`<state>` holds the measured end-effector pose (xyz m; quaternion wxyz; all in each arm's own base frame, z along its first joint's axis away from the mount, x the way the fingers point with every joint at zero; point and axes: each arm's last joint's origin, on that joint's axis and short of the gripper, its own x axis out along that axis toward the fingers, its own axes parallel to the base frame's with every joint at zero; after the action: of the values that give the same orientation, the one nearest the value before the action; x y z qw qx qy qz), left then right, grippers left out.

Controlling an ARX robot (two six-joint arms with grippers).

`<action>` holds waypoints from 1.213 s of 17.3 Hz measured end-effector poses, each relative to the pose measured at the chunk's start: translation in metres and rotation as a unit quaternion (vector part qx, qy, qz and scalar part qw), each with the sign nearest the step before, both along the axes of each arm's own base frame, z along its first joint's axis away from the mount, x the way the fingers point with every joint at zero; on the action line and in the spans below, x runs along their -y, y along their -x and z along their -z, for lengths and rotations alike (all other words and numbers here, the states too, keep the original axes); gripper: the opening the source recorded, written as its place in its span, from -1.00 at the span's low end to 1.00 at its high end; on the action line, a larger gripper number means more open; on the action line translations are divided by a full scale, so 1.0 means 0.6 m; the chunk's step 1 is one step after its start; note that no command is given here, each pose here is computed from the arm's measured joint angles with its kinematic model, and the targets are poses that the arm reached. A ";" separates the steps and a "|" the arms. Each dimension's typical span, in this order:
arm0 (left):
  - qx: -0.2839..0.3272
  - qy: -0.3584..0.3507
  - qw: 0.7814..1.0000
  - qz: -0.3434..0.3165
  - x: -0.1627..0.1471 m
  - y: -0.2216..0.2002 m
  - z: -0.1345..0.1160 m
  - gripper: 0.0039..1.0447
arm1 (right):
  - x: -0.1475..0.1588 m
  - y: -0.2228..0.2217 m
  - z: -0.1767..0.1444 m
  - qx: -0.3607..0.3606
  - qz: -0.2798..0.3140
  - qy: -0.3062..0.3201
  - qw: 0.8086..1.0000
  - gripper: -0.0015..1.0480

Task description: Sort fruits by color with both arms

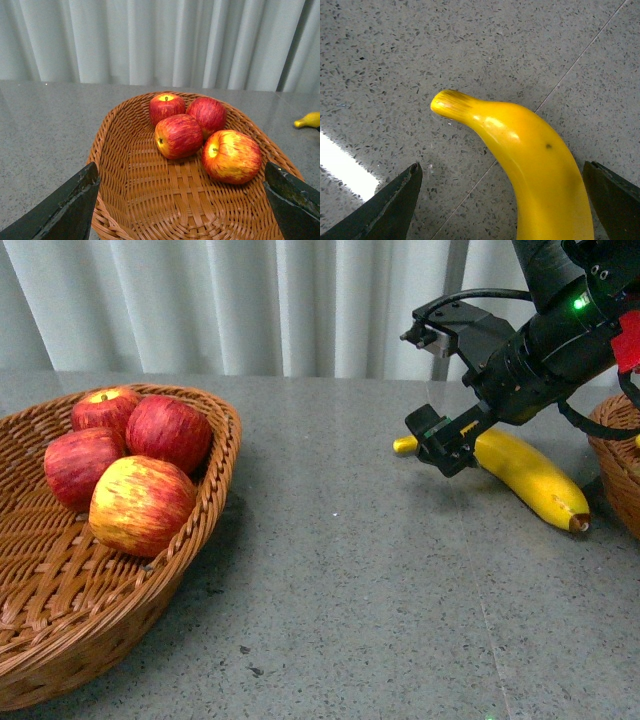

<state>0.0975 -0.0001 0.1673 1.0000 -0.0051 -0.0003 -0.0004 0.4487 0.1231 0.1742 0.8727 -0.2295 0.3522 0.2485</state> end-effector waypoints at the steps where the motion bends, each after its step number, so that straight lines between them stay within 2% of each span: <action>1: 0.000 0.000 1.000 0.000 0.000 0.000 0.000 0.88 | -0.001 -0.003 0.004 0.001 0.001 0.003 1.000 0.87; 7: 0.000 0.000 1.000 0.000 0.000 0.000 0.000 0.88 | -0.001 -0.011 0.016 -0.003 0.009 0.029 1.000 0.87; 8: 0.000 0.000 1.000 0.000 0.000 0.000 0.000 0.88 | -0.001 -0.010 0.018 -0.004 0.008 0.029 1.000 0.80; 12: 0.000 0.000 1.000 0.000 0.000 0.000 0.000 0.88 | -0.011 -0.002 0.029 -0.005 -0.003 0.027 1.000 -0.07; 13: 0.000 0.000 1.000 0.000 0.000 0.000 0.000 0.88 | -0.015 -0.001 0.027 0.000 -0.003 0.022 1.000 -0.23; 17: 0.000 0.000 1.000 0.000 0.000 0.000 0.000 0.88 | -0.022 -0.002 -0.012 0.040 0.011 -0.026 0.999 -0.27; 19: 0.000 0.000 1.000 0.000 0.000 0.000 0.000 0.88 | -0.021 -0.001 -0.045 0.070 0.022 -0.061 0.995 -0.27; 21: 0.000 0.000 1.000 0.000 0.000 0.000 0.000 0.88 | -0.001 0.001 -0.101 0.110 0.038 -0.127 0.985 -0.27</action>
<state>0.0975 -0.0001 0.1673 1.0000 -0.0049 -0.0003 -0.0004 0.4480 0.1239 0.2348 0.9368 -0.1292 0.2284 0.2313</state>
